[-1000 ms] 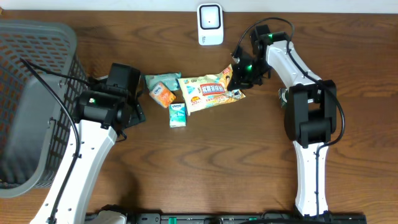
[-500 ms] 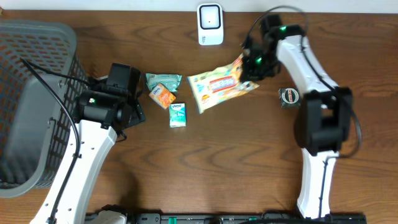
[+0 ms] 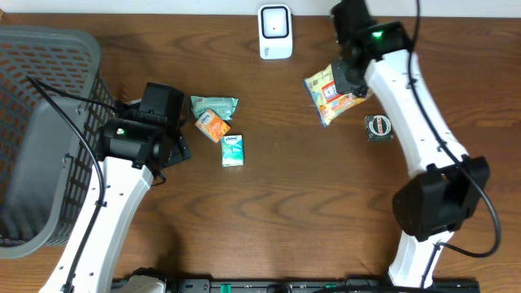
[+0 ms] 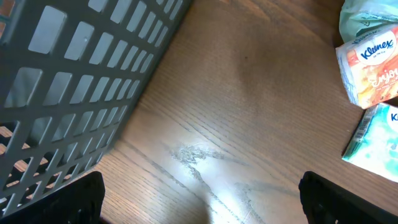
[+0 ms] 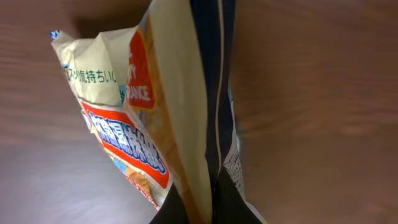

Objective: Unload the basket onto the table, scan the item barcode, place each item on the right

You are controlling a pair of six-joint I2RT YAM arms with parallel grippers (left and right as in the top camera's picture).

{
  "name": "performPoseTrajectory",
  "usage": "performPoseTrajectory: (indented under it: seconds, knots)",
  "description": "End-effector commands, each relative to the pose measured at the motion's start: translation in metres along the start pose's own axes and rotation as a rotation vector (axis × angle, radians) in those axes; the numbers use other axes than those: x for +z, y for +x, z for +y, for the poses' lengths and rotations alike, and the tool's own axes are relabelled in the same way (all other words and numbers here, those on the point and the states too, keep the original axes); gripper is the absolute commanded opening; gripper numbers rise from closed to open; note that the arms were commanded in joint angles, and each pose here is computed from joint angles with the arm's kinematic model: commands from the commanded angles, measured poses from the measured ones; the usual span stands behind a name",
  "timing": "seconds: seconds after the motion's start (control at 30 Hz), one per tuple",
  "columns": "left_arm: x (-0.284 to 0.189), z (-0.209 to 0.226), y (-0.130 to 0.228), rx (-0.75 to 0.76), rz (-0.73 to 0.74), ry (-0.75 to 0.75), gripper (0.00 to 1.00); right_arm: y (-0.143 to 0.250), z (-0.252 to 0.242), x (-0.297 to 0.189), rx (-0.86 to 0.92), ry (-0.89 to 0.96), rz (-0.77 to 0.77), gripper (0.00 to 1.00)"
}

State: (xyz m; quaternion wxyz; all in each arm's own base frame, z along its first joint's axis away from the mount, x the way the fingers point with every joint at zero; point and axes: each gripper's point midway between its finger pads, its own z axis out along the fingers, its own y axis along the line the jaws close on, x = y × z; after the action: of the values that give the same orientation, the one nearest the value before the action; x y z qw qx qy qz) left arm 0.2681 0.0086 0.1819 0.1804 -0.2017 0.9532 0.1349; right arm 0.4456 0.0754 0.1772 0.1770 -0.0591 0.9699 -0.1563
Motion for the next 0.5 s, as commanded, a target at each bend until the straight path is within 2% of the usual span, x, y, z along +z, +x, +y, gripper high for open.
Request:
performPoseTrajectory:
  seconds: [0.0,0.3,0.33,0.47]
  knots:
    - [-0.002,0.004,-0.002,-0.013,-0.012,-0.009,0.98,0.002,-0.029,0.012,0.035,0.293,-0.005,0.01]
    - [-0.002,0.004,-0.002,-0.013,-0.012,-0.009,0.98,0.016,0.042,0.012,-0.037,0.054,0.036,0.01]
    - [-0.002,0.004,-0.002,-0.013,-0.012,-0.009,0.98,0.018,0.051,0.011,-0.046,0.024,0.039,0.03]
    - [-0.002,0.004,-0.002,-0.013,-0.012,-0.009,0.98,0.025,0.098,0.002,-0.082,-0.148,0.054,0.23]
